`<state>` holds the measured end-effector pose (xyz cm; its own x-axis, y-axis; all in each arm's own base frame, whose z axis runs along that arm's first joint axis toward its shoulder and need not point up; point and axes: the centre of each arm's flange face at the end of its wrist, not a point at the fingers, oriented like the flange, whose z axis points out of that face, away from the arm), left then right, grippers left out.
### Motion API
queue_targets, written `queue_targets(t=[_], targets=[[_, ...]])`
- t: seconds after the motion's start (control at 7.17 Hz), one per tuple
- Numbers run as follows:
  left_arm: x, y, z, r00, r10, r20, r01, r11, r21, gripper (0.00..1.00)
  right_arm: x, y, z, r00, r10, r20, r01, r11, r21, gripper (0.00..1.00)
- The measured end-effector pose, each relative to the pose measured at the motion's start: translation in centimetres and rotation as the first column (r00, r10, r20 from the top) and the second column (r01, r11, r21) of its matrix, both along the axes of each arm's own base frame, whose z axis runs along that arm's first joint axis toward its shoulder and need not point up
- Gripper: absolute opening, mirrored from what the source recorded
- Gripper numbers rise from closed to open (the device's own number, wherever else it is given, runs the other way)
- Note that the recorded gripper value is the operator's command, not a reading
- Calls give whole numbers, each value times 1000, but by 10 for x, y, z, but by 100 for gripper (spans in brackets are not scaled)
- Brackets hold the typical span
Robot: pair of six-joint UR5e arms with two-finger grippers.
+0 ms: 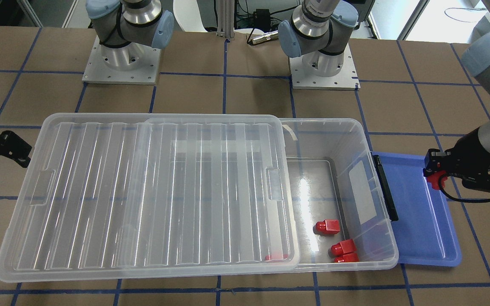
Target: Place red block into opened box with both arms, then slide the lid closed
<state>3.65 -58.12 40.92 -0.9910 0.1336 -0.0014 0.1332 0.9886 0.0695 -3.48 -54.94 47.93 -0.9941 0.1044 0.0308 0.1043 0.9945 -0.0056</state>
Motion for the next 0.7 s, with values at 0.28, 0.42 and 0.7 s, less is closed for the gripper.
queue_targets(t=[0.28, 0.42, 0.7], targets=[[-87, 10, 10, 999, 33, 12, -33, 999, -19, 4, 17, 14, 19, 1000, 23, 7, -23, 999, 23, 100], [-115, 19, -1, 999, 50, 12, -50, 999, -2, 4, 22, 22, 26, 999, 30, 11, -30, 999, 34, 100], [-141, 32, -36, 998, 63, 10, -63, 998, 3, 4, 26, 29, 30, 1000, 16, 15, -16, 999, 40, 100]])
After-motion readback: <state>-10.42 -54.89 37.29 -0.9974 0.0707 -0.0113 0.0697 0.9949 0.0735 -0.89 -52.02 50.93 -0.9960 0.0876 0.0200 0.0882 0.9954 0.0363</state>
